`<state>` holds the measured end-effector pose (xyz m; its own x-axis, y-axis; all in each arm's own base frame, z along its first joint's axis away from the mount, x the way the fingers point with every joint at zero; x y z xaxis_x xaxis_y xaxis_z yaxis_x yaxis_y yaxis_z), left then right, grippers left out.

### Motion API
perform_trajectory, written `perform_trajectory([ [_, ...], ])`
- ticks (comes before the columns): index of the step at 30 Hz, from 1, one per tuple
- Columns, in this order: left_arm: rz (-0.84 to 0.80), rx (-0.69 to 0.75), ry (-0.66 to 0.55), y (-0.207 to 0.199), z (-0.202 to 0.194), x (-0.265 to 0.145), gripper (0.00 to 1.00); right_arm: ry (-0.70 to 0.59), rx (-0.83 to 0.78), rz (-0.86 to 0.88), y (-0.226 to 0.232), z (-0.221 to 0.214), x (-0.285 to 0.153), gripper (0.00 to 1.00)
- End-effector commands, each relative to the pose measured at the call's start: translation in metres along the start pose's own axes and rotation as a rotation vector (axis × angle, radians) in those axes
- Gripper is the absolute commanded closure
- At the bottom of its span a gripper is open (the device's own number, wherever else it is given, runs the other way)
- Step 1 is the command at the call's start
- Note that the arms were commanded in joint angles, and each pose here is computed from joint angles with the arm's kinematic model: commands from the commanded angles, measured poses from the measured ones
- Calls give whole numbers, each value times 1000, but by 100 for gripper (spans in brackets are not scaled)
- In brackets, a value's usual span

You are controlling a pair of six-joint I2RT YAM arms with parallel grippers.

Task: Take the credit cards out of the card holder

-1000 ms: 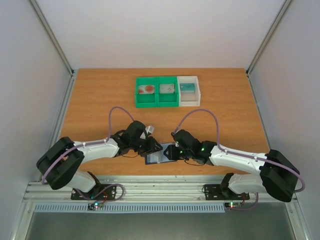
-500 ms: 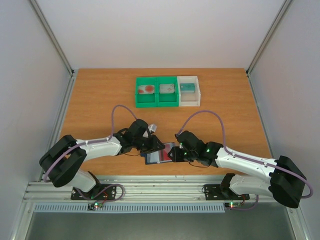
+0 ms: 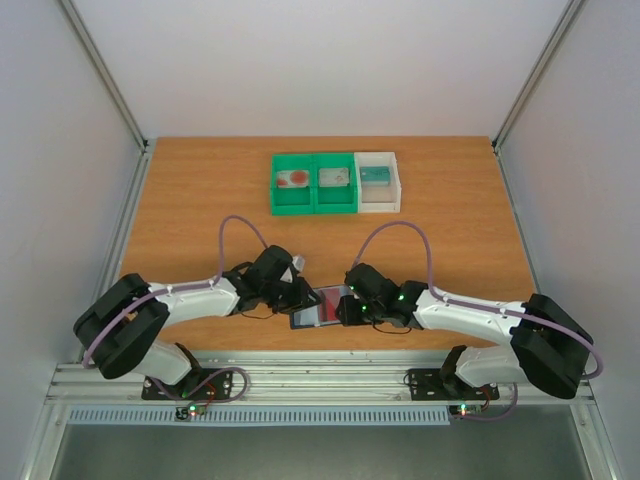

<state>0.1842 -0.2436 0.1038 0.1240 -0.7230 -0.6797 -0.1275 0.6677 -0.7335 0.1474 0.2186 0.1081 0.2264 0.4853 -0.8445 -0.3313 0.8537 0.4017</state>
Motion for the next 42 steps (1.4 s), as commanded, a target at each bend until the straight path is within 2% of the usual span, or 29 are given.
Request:
perform_trajectory([
  [1, 3, 2, -20, 6, -1, 0, 77, -63, -44, -30, 5, 16, -4, 64],
  [7, 22, -15, -29, 14, -2, 0, 77, -57, -84, -61, 5, 21, 3, 64],
  [15, 52, -26, -36, 25, -5, -2, 77, -28, -108, -47, 9, 23, 13, 72],
  [22, 56, -25, -47, 33, -8, -5, 77, -50, -131, -24, 14, 26, 7, 98],
  [33, 110, -75, -73, 47, -9, -17, 77, -73, -150, 33, 23, 31, -4, 99],
  [42, 80, -75, -40, 51, -10, -5, 77, -57, -142, 180, 45, 36, -3, 97],
])
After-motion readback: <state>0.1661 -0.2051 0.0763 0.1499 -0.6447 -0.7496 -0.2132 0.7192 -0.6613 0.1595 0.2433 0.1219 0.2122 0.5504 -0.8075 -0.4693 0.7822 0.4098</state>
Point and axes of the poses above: each gripper's point midway between its finger pads, its own x axis out along the fingers, its own y axis along the line the jaws close on, z = x × y, the point moved 7 cm from there along -x, back along the fingers, and after that the axes turned 8 degrees about -x, right-handed, at the moved point
